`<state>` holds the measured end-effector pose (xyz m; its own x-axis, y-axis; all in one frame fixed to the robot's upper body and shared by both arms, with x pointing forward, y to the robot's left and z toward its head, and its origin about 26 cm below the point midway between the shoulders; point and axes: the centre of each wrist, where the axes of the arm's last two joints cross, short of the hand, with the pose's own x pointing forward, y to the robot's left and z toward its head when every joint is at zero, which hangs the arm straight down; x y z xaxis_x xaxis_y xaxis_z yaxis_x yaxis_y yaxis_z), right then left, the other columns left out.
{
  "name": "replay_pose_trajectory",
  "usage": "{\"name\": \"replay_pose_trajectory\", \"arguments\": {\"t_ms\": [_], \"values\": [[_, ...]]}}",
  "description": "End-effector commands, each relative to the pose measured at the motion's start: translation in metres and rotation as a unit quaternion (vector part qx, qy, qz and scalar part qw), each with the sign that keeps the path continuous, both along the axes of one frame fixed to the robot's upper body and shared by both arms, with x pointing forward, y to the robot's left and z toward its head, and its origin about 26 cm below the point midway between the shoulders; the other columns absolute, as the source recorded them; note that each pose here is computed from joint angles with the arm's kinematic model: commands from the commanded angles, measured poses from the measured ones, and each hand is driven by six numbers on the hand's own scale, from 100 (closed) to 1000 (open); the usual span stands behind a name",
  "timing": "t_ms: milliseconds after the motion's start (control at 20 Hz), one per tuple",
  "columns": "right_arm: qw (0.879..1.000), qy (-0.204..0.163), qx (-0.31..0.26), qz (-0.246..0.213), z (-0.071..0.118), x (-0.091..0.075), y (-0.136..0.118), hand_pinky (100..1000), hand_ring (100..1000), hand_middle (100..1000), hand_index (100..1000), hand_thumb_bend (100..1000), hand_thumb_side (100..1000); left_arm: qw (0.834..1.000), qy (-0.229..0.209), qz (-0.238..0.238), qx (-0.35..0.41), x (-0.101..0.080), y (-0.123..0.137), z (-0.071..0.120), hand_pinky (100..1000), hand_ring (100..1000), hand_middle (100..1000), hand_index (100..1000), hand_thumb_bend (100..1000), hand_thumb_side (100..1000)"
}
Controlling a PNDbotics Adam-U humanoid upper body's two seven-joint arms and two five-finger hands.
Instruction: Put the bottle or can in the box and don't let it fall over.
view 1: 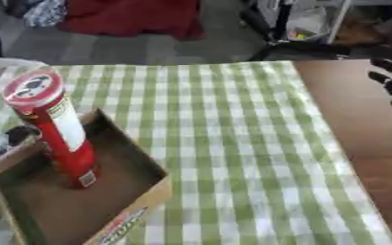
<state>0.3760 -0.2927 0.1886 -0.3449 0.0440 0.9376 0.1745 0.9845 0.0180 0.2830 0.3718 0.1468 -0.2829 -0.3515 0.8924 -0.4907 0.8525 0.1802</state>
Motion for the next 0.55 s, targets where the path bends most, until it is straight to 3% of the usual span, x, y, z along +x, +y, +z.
{"name": "replay_pose_trajectory", "arguments": {"t_ms": [50, 300, 550], "values": [[1.000, -0.019, -0.011, -0.011, 0.014, -0.003, -0.009, 854, 856, 836, 864, 249, 746, 0.998, -0.032, 0.060, -0.007, 0.001, 0.025, 0.018, 1000, 851, 834, 836, 923, 224], [1.000, -0.020, -0.011, -0.013, 0.014, -0.003, -0.010, 854, 856, 836, 864, 250, 744, 0.991, -0.029, 0.127, -0.016, 0.011, 0.058, 0.025, 1000, 853, 845, 839, 909, 225], [1.000, -0.020, -0.011, -0.014, 0.014, -0.003, -0.010, 854, 856, 836, 863, 251, 743, 0.987, -0.005, 0.160, -0.026, 0.024, 0.086, 0.022, 1000, 862, 865, 850, 925, 217]]}}
